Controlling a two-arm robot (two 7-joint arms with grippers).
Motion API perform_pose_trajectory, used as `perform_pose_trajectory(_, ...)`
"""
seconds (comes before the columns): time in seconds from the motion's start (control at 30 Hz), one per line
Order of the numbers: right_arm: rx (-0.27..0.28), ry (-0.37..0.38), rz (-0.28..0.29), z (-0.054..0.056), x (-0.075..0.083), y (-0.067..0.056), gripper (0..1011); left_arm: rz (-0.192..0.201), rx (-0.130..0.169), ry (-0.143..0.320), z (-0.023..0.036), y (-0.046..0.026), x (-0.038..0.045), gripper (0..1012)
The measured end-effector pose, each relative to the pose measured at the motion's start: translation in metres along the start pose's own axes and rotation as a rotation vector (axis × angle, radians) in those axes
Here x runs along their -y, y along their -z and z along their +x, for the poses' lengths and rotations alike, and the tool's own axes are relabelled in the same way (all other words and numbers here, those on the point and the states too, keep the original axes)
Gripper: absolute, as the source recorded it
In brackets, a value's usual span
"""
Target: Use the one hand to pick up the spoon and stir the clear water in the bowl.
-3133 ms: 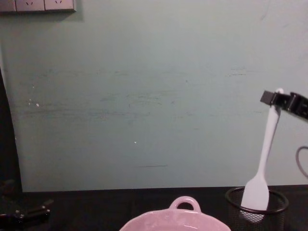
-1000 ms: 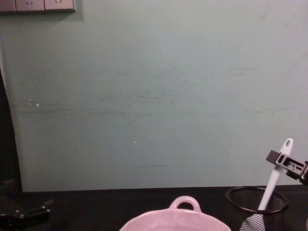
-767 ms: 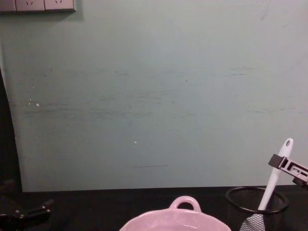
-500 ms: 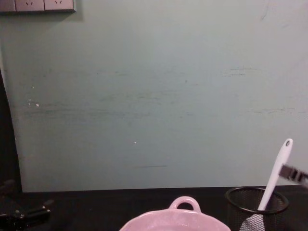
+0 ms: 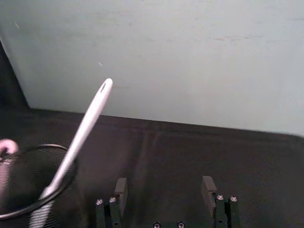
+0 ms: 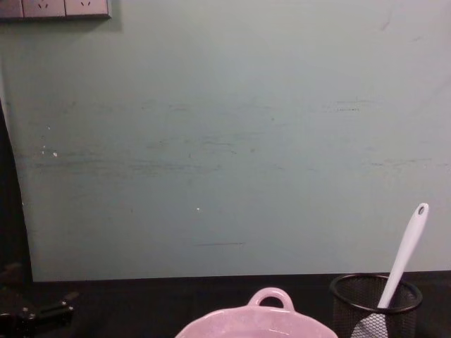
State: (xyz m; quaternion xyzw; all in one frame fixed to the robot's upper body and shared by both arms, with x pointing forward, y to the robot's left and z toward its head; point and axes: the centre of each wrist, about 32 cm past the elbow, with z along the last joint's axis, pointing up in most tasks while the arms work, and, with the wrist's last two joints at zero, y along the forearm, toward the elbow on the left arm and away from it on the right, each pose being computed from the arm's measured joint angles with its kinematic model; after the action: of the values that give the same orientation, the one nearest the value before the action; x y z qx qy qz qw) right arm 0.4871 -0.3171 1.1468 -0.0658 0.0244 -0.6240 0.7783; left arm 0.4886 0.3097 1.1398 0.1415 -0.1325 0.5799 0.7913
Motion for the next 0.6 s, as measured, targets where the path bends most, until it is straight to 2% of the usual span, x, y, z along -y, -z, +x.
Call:
perform_pose_trajectory(0.03, 0.041, 0.004, -0.005, 0.001, -0.005, -0.001, 1003, 0.000, 0.000, 0.000, 0.0000, 0.0000, 0.0000, 1011)
perform_pose_trajectory(0.13, 0.109, -0.003, 0.000, 0.002, -0.016, 0.000, 1003, 0.000, 0.000, 0.000, 0.0000, 0.0000, 0.0000, 1011)
perform_pose_trajectory(0.37, 0.236, -0.070, 0.051, 0.004, -0.036, 0.011, 1003, 0.000, 0.000, 0.000, 0.0000, 0.0000, 0.0000, 1011)
perform_pose_trajectory(0.47, 0.276, -0.091, 0.061, 0.003, -0.038, 0.015, 1003, 0.000, 0.000, 0.000, 0.0000, 0.0000, 0.0000, 1011)
perform_pose_trajectory(0.6, 0.295, -0.088, 0.072, 0.002, -0.039, 0.017, 1003, 0.000, 0.000, 0.000, 0.0000, 0.0000, 0.0000, 1011)
